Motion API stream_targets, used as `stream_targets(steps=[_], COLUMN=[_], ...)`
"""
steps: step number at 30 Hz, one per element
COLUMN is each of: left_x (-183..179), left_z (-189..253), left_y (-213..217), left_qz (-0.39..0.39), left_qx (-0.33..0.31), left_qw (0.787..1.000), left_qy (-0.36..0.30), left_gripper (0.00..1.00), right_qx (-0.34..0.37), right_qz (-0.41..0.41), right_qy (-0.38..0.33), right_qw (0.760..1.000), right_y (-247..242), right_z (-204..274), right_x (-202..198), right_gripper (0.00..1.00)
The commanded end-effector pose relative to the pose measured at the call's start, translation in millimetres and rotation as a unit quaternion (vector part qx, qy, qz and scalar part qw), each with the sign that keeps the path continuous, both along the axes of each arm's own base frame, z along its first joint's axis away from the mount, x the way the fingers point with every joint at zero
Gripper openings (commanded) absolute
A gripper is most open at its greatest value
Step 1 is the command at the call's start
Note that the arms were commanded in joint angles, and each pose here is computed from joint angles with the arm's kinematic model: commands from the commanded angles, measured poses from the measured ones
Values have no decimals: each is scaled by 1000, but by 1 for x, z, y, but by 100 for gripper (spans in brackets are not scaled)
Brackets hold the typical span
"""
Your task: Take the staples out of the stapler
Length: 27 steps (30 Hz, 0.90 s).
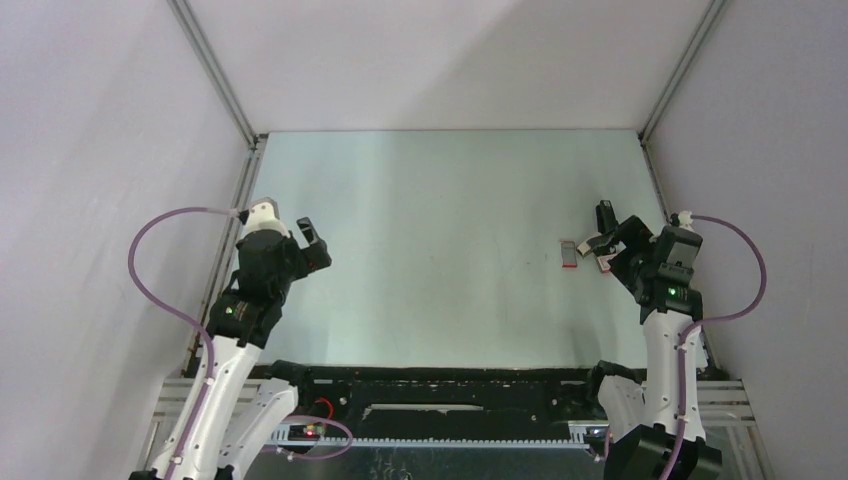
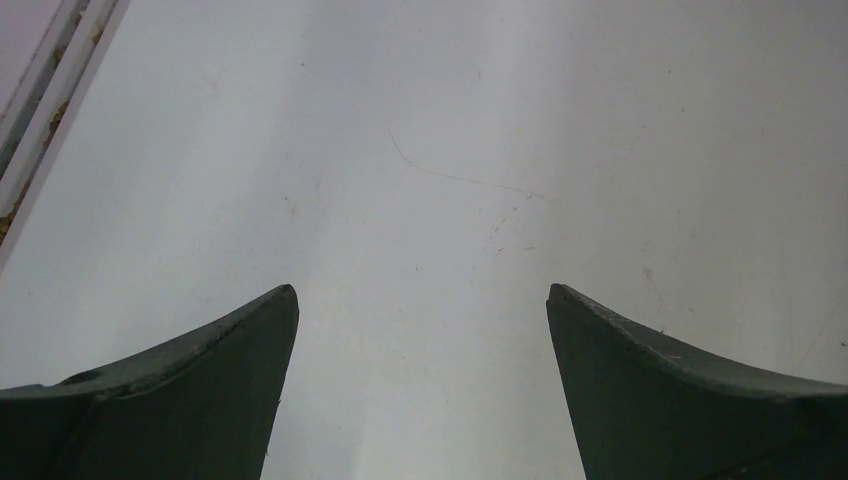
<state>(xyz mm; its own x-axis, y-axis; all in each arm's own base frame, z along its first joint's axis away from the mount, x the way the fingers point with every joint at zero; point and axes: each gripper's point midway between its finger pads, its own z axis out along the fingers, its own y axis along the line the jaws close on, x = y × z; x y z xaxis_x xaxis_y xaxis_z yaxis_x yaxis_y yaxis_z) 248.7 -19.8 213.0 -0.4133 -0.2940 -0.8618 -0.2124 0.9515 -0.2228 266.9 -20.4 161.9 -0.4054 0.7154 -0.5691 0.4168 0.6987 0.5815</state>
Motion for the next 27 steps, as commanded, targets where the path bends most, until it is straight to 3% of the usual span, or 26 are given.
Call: stream_targets(steps=[1,10,16,22,27], left_x=[5,6,10,10,11], left_z=[24,21,15,12,10], left_y=[-2,-4,-5,1,0], left_qz=[-10,-19,-27,-15,-17], left_qx=[-5,-23,-43,-44,-46], left_qw=[1000,999,999,999,999], left_qy=[-28,-23,-8,-6,-1], left_gripper=[100,100,100,100,100], right_qx=[-21,-4,-33,-135,-241], right_qz=[8,34,-10,-27,-5], right_qy=[-38,-62,-44,-49,-6], right_qw=[999,997,998,989,971], right_y=[-5,-4,-32,-44,-54], right_z=[21,35,56,71,63], right_x=[11,38,74,112,137], right_gripper=[100,100,98,98,99])
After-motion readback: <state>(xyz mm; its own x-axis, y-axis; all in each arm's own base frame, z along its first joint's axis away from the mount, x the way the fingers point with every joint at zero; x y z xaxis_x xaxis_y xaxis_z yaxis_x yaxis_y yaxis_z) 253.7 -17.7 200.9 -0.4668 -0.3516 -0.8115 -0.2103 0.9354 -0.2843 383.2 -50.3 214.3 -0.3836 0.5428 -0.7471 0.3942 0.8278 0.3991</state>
